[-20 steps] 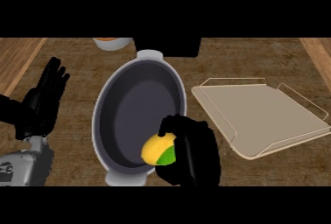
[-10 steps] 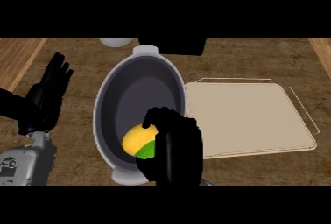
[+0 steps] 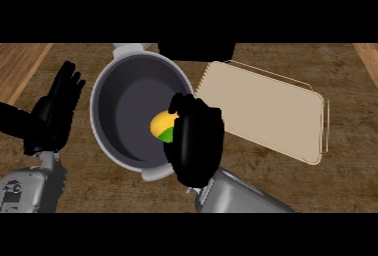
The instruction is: Pick the lemon from the tray and place it in the pot
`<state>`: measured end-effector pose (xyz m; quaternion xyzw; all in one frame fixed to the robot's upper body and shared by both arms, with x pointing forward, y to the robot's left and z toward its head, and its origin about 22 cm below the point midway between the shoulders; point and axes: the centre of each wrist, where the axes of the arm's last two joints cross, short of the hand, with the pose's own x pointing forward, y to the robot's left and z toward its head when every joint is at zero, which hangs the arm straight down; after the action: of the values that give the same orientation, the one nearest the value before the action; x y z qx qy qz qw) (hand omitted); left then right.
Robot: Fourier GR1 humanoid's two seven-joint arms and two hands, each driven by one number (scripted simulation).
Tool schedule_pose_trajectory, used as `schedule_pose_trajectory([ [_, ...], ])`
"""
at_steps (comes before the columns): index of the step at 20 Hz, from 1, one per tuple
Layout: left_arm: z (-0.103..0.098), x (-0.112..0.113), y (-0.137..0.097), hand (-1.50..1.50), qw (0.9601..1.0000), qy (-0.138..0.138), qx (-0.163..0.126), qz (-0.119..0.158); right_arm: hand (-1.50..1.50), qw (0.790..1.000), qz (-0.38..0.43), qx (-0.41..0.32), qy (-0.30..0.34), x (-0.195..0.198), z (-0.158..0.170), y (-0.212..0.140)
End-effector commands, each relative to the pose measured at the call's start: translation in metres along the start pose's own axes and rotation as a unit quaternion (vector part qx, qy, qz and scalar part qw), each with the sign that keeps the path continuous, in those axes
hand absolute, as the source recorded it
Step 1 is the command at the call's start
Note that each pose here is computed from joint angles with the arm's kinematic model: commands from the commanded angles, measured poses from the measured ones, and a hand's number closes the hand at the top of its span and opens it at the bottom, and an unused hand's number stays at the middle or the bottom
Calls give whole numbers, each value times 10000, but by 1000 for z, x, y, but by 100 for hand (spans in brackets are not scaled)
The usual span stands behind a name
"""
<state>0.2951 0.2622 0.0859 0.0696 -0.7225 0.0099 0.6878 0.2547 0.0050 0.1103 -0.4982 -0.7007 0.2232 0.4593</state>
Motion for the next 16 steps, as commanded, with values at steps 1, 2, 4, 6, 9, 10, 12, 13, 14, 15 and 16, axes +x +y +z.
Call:
schedule_pose_trajectory([
  [1, 0, -2, -5, 0, 10000, 29, -24, 4, 150, 9912, 871, -200, 975, 7, -11, 18],
  [2, -2, 6, 3, 0, 10000, -40, -13, -23, 150, 9900, 957, -249, 1010, 7, -16, 22],
  [4, -1, -1, 3, 0, 10000, -18, 1, -63, 150, 9888, 918, -181, 1159, 0, -21, 33],
  [6, 4, -5, -4, 0, 10000, 45, -47, 39, 150, 9880, 1026, 34, 1153, -8, -23, 45],
  [9, 2, 0, 0, 0, 10000, -52, 25, -20, 150, 9853, 1131, 216, 1266, -27, -30, 64],
  [10, -10, 6, 1, 0, 10000, -57, 48, 41, 150, 9867, 768, 329, 1393, -23, -27, 58],
  [12, -2, 2, 3, 0, 10000, -61, -13, 22, 150, 9810, 469, 595, 1784, -31, -27, 57],
  [13, -5, 10, 6, 0, 10000, -25, -54, 37, -150, 9777, 462, 725, 1915, -38, -30, 62],
  [14, -3, 8, 5, 0, 9999, -103, -59, 61, -150, 9761, 165, 667, 2060, -47, -34, 64],
  [15, -1, 7, -6, 0, 9999, -106, -43, -4, -150, 9758, 47, 832, 2024, -53, -30, 69],
  [16, -3, 13, -16, 0, 9998, -166, -101, 85, -150, 9760, -128, 929, 1967, -48, -36, 67],
])
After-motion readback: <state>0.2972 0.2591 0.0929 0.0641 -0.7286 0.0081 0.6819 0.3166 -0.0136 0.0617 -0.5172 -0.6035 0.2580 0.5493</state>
